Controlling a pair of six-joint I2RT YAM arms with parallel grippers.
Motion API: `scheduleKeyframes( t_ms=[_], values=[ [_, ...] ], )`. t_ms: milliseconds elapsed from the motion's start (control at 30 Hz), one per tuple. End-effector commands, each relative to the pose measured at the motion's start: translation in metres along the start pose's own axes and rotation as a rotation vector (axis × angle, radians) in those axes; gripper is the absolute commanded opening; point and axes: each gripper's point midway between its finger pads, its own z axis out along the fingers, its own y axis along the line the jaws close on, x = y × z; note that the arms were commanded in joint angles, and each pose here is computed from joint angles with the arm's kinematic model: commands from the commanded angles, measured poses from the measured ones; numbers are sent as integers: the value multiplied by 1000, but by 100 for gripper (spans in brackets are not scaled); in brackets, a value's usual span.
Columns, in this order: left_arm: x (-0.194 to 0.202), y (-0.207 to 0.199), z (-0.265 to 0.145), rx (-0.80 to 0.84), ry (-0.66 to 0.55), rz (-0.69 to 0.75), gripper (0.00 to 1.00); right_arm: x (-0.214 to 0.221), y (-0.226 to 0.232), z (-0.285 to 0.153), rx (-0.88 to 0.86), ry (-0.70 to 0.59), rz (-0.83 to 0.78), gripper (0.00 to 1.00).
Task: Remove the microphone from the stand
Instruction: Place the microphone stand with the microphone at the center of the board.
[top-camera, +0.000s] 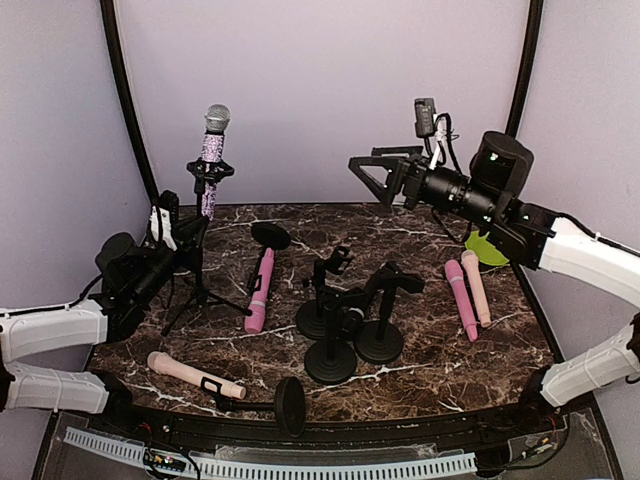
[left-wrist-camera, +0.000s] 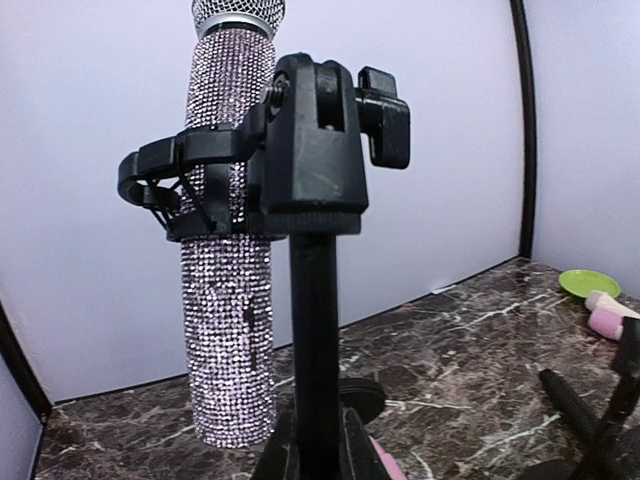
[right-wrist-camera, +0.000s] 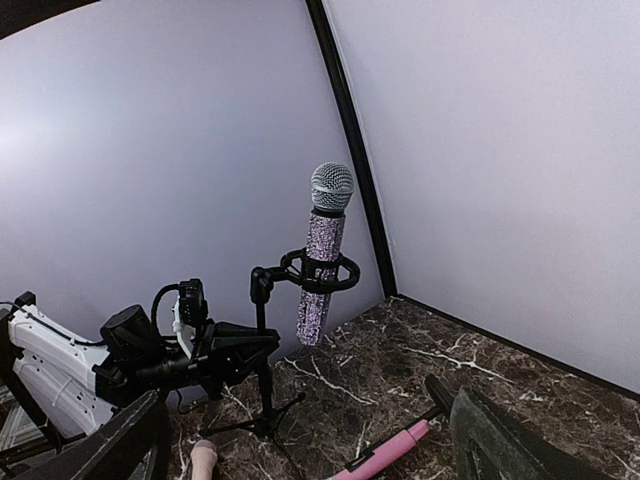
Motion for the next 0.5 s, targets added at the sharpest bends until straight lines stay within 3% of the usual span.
scheduleKeyframes(
  t_ms=[0,467],
  values=[
    [-86,44,-19,-253,-386,117,0,-1,-7,-17,74,-18,-31,98],
    [-41,79,10,-293,-398,81,0,21,-27,-23,182,56,-22,99]
  ],
)
